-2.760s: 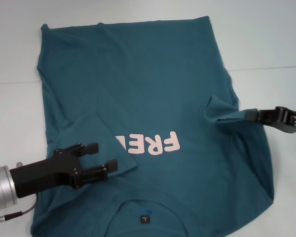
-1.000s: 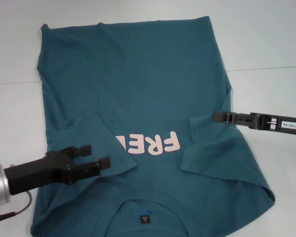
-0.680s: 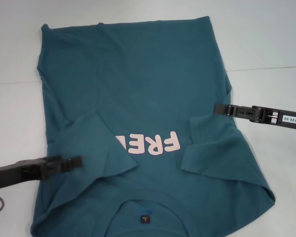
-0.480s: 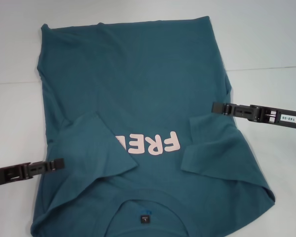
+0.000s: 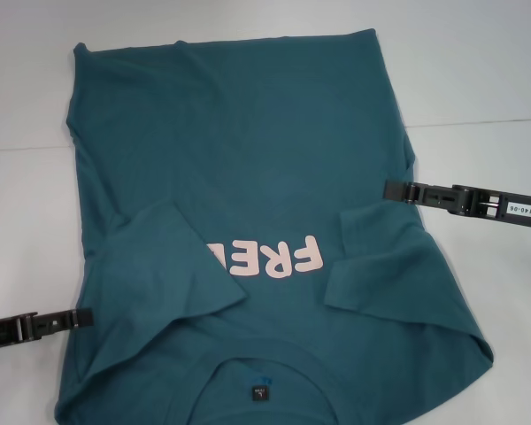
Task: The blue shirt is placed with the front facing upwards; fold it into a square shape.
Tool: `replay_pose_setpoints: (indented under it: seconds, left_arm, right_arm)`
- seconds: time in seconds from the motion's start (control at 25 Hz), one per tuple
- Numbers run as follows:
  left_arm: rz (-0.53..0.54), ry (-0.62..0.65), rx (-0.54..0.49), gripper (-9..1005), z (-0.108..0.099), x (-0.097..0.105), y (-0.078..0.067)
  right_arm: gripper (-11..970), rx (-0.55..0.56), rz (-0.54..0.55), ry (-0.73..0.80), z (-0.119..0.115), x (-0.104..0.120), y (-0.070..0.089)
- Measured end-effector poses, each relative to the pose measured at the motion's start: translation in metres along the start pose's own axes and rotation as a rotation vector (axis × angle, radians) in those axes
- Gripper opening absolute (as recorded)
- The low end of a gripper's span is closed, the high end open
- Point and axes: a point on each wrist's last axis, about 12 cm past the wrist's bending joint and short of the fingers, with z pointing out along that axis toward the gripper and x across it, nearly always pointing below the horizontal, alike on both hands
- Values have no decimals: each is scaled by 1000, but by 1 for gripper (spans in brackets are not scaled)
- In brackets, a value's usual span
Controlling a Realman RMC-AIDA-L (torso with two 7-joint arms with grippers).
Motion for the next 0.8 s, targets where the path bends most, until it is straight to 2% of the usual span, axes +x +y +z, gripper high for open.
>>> replay_pose_setpoints:
  seconds: [0.36, 0.8]
  left_arm:
    - [-1, 36, -18, 886, 2, 3, 1]
    - [50, 125, 19, 886, 12, 4, -11]
  right_arm:
    - [944, 1, 4, -2, -1, 1, 0]
    - [945, 3, 9, -12, -3, 1, -1]
